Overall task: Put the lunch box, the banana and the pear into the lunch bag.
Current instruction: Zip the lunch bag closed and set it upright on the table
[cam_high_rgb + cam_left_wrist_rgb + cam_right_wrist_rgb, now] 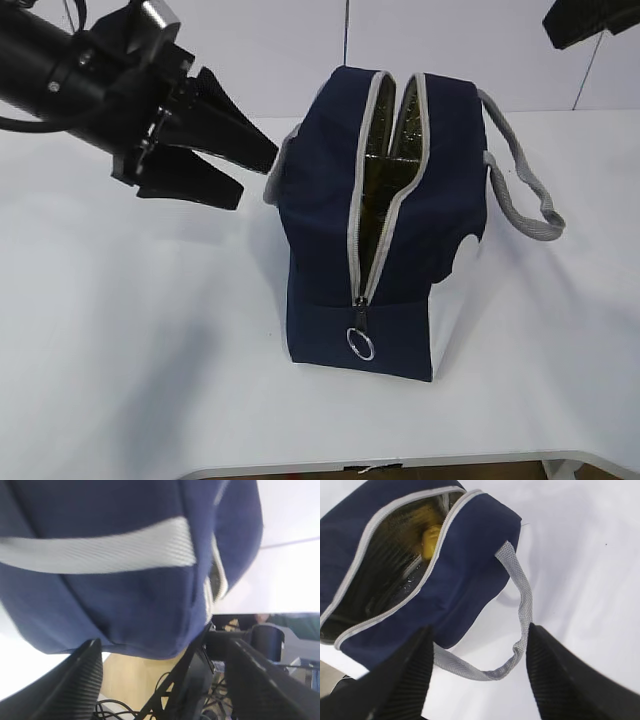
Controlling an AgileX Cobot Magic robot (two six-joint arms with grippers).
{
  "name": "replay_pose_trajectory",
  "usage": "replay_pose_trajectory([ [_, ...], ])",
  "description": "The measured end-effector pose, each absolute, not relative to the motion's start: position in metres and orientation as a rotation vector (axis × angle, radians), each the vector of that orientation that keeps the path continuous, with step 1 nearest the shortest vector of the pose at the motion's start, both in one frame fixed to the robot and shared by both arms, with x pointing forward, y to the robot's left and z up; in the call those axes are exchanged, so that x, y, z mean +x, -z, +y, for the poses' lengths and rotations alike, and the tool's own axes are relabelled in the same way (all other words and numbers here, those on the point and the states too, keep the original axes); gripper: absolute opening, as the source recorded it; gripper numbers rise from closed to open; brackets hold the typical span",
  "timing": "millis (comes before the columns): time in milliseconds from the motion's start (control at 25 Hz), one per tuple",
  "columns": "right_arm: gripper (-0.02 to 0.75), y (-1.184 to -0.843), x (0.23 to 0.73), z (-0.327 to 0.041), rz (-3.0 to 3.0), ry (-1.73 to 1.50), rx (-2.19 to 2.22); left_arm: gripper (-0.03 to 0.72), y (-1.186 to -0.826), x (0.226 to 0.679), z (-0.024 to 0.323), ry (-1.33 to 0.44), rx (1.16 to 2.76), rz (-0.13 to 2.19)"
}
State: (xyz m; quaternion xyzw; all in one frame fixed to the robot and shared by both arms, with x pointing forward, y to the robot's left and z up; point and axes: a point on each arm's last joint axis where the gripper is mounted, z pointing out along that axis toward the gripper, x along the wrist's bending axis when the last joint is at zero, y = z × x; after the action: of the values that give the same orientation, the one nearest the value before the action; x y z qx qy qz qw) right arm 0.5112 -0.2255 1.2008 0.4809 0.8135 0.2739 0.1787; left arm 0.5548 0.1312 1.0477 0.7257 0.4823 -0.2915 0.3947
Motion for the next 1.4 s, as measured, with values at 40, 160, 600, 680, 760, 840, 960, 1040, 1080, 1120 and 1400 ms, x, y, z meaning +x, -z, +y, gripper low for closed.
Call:
replay_pose_trajectory([
  [40,0.484,-1.202,0.509,-0.226,2.3,-0.776,1.361,0.535,-1.049,0.557,0.134,0.728,1.838,1.228],
  [160,0.484,-1.21,0.497,-0.228,2.292,-0.784,1.366,0.482,-1.056,0.562,0.14,0.68,1.843,1.219],
  [600,0.484,-1.241,0.448,-0.239,2.188,-0.885,1.362,0.391,-1.094,0.534,0.173,0.329,2.143,1.309],
  [680,0.483,-1.245,0.441,-0.24,2.16,-0.908,1.383,0.389,-1.101,0.528,0.18,0.269,2.162,1.355],
  [760,0.483,-1.247,0.439,-0.241,2.15,-0.917,1.391,0.389,-1.111,0.52,0.185,0.21,2.169,1.364],
  [840,0.483,-1.247,0.438,-0.241,2.147,-0.92,1.395,0.388,-1.12,0.513,0.189,0.165,2.167,1.37],
  [960,0.483,-1.244,0.439,-0.24,2.158,-0.92,1.405,0.384,-1.132,0.503,0.194,0.1,2.166,1.369],
  [1040,0.483,-1.235,0.439,-0.239,2.185,-0.906,1.427,0.384,-1.139,0.497,0.196,0.075,2.157,1.361],
  [1080,0.483,-1.228,0.439,-0.239,2.201,-0.892,1.441,0.384,-1.142,0.495,0.197,0.067,2.154,1.354],
  [1120,0.483,-1.22,0.438,-0.239,2.213,-0.881,1.455,0.383,-1.144,0.492,0.197,0.058,2.15,1.348],
  [1400,0.482,-1.185,0.402,-0.248,2.126,-0.949,1.394,0.362,-1.165,0.472,0.202,-0.005,2.115,1.302],
])
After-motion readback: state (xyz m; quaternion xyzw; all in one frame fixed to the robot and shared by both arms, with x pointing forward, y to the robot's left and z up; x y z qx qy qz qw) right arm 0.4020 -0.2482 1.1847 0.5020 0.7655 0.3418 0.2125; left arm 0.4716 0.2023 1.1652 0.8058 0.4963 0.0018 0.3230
